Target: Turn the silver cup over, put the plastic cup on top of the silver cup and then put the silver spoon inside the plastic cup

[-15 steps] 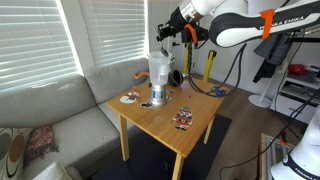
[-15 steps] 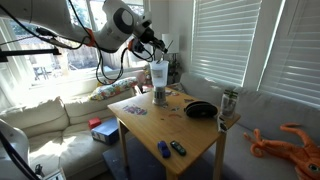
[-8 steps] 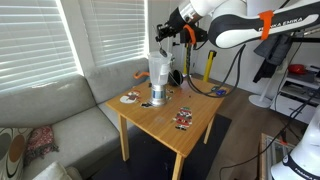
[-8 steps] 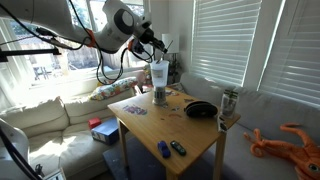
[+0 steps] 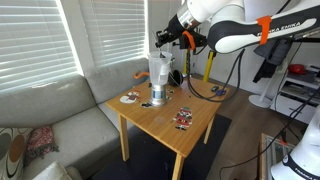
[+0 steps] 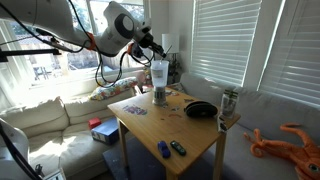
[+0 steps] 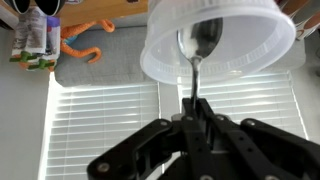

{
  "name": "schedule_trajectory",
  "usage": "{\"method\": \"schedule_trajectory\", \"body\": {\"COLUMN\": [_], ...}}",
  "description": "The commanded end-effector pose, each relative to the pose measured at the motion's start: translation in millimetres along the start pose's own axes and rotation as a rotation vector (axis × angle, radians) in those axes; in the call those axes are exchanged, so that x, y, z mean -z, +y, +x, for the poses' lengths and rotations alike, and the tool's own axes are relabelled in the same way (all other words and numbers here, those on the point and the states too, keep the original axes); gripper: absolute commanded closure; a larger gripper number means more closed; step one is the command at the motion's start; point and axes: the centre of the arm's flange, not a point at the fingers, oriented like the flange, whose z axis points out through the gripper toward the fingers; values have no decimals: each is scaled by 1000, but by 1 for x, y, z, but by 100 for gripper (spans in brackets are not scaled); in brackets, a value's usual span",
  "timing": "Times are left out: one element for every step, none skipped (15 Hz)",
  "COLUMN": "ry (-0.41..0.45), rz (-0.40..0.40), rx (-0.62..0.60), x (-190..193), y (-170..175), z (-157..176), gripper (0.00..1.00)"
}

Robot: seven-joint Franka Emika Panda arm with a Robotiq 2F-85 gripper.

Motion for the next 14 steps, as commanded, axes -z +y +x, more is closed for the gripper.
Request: {"method": "schedule_trajectory", "body": {"ry": [-7, -12, -14, -18, -21, -25, -26, -27, -25, -23, -21, -22, -23, -26], "rz": [-17, -20, -22, -25, -28, -31, -37, -40, -43, -46, -47, -49, -51, -51], "rx": [-17, -15, -14, -12, -13, -10, -7, -4, 0, 0, 3, 5, 8, 9], "x": [-3, -6, -9, -10, -11, -13, -14, -15, -17, -18, -20, -20, -21, -22], "y": [-6, -7, -7, -8, -9, -10, -11, -11, -11, -11, -12, -12, -12, -13], "z": [-14, -17, -20, -23, -25, -28, -31, -33, -35, -36, -38, -39, -41, -42], "gripper": [98, 98, 98, 98, 98, 98, 98, 98, 98, 98, 98, 98, 98, 98]}}
